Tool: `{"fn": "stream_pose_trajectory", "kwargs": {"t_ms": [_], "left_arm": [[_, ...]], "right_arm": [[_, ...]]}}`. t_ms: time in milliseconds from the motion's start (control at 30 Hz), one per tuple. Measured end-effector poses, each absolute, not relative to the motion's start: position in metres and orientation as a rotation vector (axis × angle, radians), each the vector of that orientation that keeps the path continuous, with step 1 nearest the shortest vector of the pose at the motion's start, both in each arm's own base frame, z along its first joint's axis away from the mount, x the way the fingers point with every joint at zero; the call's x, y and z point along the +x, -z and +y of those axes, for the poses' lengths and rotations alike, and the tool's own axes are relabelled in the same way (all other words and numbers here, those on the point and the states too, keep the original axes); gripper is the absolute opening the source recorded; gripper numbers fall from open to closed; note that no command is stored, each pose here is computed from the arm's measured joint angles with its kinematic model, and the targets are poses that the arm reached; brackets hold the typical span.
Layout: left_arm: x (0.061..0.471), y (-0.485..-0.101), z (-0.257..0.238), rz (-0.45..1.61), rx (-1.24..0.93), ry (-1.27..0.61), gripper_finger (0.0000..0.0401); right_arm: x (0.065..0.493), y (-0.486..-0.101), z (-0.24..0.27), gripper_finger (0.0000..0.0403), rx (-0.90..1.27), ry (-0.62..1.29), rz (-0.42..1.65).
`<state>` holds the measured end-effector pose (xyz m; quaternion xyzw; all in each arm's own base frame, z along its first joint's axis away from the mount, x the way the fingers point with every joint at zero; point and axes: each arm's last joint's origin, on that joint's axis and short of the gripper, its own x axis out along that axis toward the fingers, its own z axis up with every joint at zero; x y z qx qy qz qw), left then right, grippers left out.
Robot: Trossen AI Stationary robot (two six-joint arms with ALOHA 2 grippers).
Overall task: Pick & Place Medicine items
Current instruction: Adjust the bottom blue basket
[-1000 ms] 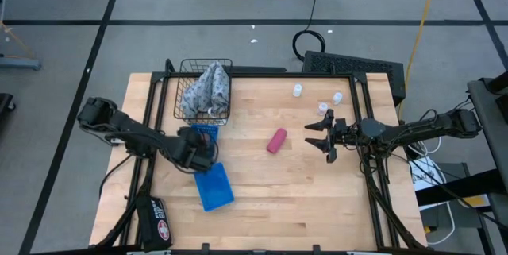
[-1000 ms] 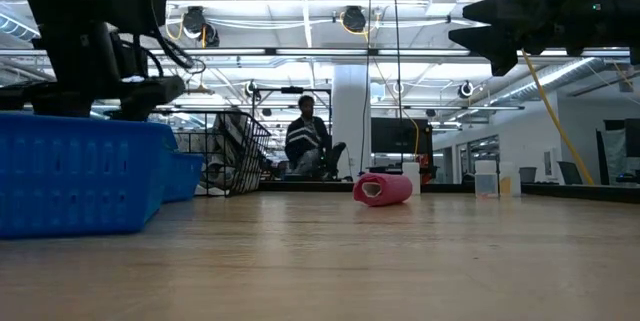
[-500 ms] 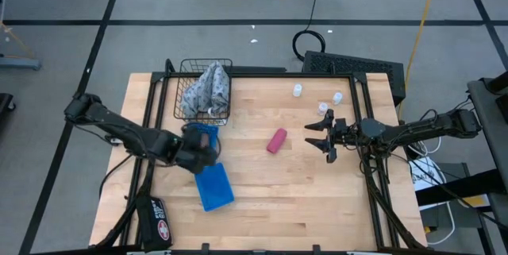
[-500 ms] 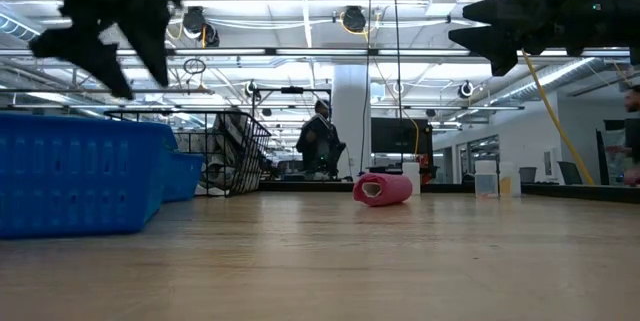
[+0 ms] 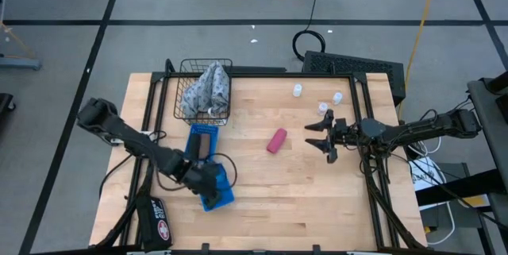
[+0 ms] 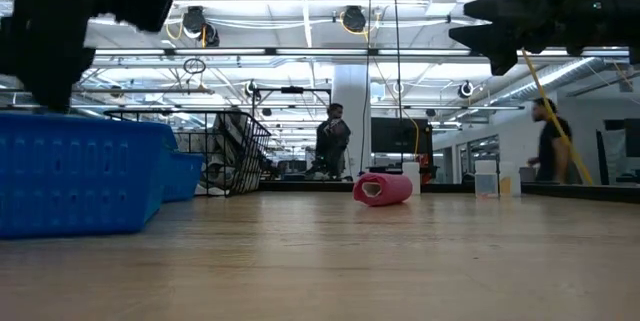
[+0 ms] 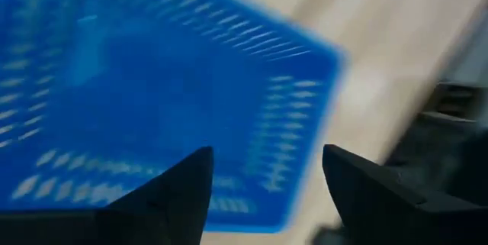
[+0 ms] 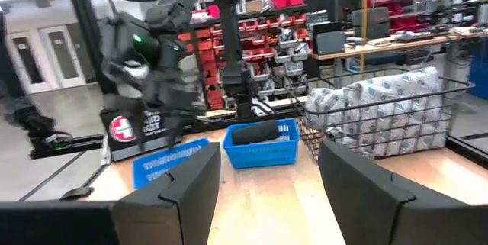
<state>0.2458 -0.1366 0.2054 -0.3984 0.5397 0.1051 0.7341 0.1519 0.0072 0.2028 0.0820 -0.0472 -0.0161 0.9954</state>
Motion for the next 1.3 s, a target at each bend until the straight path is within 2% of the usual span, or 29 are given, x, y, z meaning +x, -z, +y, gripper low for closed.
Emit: {"fn": "stream_pose_trajectory", "kwargs": {"t_ms": [100,333,600,1000,1300], "left_arm": [[0.244,-0.196,-0.133,1.245,-0.859,-0.322,0.0255],[0.240,-0.190,-0.133,1.329,-0.914,-0.394,0.0255],[0.222,-0.186,-0.128,1.503,-0.966,-0.602,0.0255],[0.213,-0.185,-0.111,1.518,-0.873,-0.785,0.0255],[0.216,-0.185,-0.098,1.409,-0.759,-0.856,0.0255]], "right_arm": [[0.152,-0.203,0.008,0.0210,0.164,0.011,-0.096],[0.152,-0.204,0.008,0.0208,0.164,-0.001,-0.100],[0.152,-0.203,0.008,0.0210,0.164,-0.001,-0.100],[0.152,-0.203,0.008,0.0206,0.164,-0.001,-0.100],[0.152,-0.203,0.008,0.0206,0.163,-0.001,-0.100]]}}
